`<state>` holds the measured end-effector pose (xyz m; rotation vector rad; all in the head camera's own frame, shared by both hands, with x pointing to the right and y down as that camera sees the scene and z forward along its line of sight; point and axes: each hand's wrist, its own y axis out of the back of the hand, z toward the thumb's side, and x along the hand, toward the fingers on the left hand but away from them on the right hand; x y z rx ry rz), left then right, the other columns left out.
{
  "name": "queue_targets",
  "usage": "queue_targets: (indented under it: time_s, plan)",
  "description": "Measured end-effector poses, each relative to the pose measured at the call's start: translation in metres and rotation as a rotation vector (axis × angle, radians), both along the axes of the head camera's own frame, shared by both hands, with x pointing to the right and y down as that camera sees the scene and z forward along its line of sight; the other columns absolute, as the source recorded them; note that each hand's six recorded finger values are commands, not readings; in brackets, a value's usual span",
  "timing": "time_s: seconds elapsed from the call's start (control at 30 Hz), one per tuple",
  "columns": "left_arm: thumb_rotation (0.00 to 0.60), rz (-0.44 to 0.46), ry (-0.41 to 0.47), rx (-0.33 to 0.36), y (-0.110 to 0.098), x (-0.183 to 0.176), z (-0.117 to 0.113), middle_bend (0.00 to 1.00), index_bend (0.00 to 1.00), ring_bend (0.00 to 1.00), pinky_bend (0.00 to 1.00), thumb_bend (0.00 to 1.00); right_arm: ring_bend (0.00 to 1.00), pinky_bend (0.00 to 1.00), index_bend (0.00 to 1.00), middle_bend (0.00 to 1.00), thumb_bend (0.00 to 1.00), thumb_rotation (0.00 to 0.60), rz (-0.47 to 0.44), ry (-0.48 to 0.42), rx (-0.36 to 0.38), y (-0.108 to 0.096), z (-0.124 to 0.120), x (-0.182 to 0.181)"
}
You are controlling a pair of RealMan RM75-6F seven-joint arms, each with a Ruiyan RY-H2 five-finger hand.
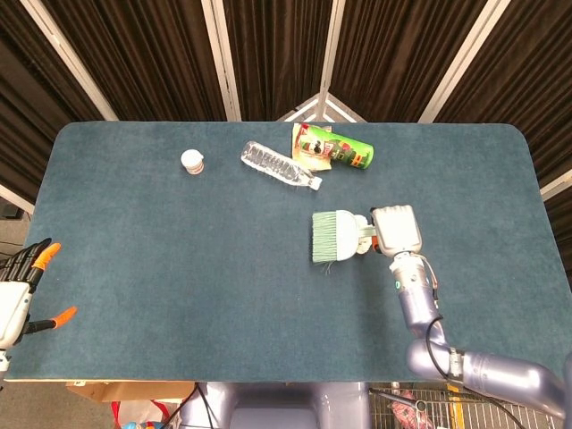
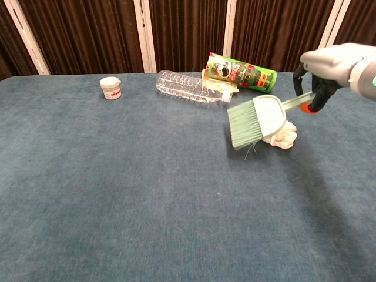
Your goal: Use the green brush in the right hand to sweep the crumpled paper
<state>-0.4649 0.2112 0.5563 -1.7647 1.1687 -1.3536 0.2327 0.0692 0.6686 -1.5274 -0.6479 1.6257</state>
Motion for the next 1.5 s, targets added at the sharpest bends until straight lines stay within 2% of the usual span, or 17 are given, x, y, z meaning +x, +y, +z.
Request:
queue_targets:
  time_s: [0.2,0.4,0.57,0.9,1.07,1.33,1.5]
  plan:
    - [0.6,0.001,0.007,-0.002,-0.001,0.0,0.0,0.0,0.0,0.0,0.02,0.0,1.0,0.97,0.83,1.0,0.62,0.6,0.003,0.08,-0.013,0.003,0.027,0.006]
    - [0.6,-0.003,0.01,-0.009,-0.001,0.0,0.001,0.0,0.0,0.0,0.02,0.0,1.0,0.97,0.83,1.0,0.62,0.6,-0.012,0.178,0.006,-0.002,0.036,0.025]
    - [0.6,-0.001,0.012,-0.008,-0.001,0.0,0.0,0.0,0.0,0.0,0.02,0.0,1.0,0.97,0.84,1.0,0.62,0.6,-0.015,0.255,0.032,-0.01,0.028,0.051]
    - [0.6,0.007,0.015,-0.005,0.0,0.004,-0.001,0.0,0.0,0.0,0.02,0.0,1.0,0.97,0.84,1.0,0.62,0.6,0.004,0.457,0.096,-0.026,-0.01,0.121]
    - [0.6,0.011,0.014,-0.007,-0.001,0.006,0.0,0.0,0.0,0.0,0.02,0.0,1.0,0.97,0.84,1.0,0.62,0.6,0.012,0.439,0.123,-0.031,-0.027,0.121]
    - [0.6,0.022,0.012,-0.014,-0.002,0.009,0.003,0.0,0.0,0.0,0.02,0.0,1.0,0.97,0.84,1.0,0.62,0.6,-0.003,0.261,0.147,-0.039,-0.048,0.069]
    - [0.6,0.019,0.017,-0.016,-0.002,0.008,0.003,0.0,0.0,0.0,0.02,0.0,1.0,0.97,0.84,1.0,0.62,0.6,0.029,0.175,0.105,-0.037,-0.042,0.045]
